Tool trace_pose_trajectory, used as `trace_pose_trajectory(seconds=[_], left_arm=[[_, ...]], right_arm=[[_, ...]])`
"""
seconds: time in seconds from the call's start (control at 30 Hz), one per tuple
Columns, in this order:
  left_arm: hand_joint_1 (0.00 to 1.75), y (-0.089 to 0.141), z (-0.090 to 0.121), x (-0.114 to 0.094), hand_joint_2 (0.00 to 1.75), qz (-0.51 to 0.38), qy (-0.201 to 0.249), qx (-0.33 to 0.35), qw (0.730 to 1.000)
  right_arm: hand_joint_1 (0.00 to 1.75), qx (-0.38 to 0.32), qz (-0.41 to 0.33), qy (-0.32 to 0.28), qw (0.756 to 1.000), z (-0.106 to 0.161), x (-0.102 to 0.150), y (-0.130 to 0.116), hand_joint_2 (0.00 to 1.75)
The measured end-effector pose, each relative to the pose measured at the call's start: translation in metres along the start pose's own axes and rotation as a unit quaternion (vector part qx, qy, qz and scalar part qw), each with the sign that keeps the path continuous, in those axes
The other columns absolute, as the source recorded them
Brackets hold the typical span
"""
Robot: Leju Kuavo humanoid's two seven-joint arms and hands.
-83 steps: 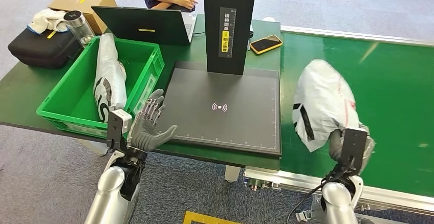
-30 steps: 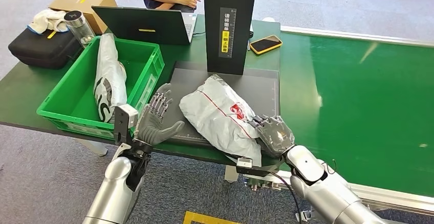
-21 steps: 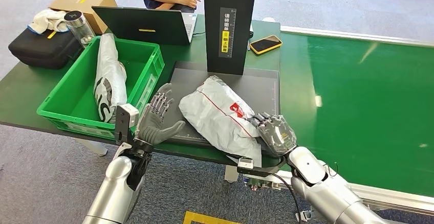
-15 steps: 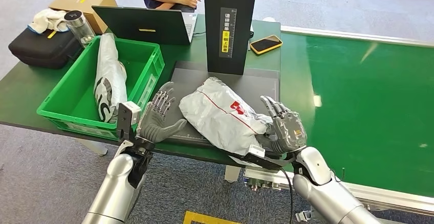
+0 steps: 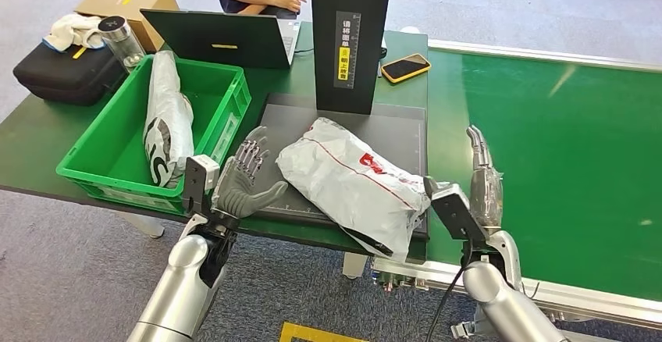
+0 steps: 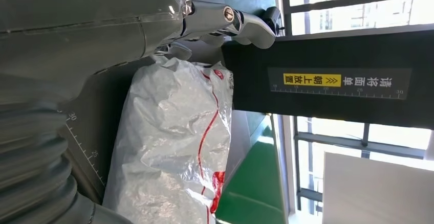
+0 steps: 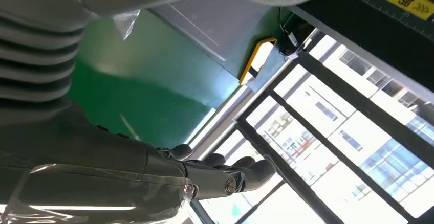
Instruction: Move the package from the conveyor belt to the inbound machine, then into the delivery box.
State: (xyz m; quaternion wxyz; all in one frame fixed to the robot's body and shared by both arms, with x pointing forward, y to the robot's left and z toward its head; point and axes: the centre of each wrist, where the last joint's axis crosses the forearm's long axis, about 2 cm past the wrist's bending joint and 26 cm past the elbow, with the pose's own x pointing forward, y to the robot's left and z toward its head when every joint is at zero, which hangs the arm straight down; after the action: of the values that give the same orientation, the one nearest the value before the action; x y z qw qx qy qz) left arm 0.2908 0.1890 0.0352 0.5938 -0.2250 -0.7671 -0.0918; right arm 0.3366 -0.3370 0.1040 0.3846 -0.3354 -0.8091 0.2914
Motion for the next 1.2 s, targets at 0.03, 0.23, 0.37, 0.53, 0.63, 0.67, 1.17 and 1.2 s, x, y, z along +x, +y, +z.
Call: trace_pose_trajectory(seconds=[0.03,0.23,0.37,0.53,0.63,0.67,1.17,1.2], left_arm=[[0.00,0.000,0.000,0.000,1.75,0.000,0.000,0.001,1.000],[0.00,0.000,0.007,-0.003,1.75,-0.003,0.007,0.001,1.000],[0.00,-0.001,0.015,-0.005,1.75,-0.029,0.017,-0.004,0.999],[0.00,-0.003,0.022,-0.005,1.75,-0.061,0.019,-0.009,0.998],[0.00,-0.004,0.023,-0.003,1.75,-0.066,0.017,-0.011,0.998],[0.00,-0.004,0.023,-0.003,1.75,-0.067,0.017,-0.011,0.998],[0.00,-0.033,0.005,0.009,1.75,-0.314,-0.006,-0.130,0.940],[0.00,-0.040,0.001,0.010,1.75,-0.341,-0.012,-0.151,0.928]], right_arm=[[0.00,-0.002,-0.010,0.007,1.000,0.001,0.000,-0.001,0.00],[0.00,0.045,-0.137,0.054,0.988,0.007,0.001,0.004,0.00],[0.00,0.099,-0.318,0.111,0.936,0.024,0.006,0.012,0.00],[0.00,0.114,-0.389,0.144,0.903,0.052,0.011,0.015,0.00],[0.00,0.106,-0.393,0.151,0.901,0.058,0.011,0.014,0.00],[0.00,0.104,-0.394,0.153,0.900,0.059,0.011,0.014,0.00],[0.00,0.057,-0.430,0.187,0.881,0.082,0.016,0.007,0.00],[0.00,0.054,-0.432,0.190,0.880,0.083,0.017,0.007,0.00]])
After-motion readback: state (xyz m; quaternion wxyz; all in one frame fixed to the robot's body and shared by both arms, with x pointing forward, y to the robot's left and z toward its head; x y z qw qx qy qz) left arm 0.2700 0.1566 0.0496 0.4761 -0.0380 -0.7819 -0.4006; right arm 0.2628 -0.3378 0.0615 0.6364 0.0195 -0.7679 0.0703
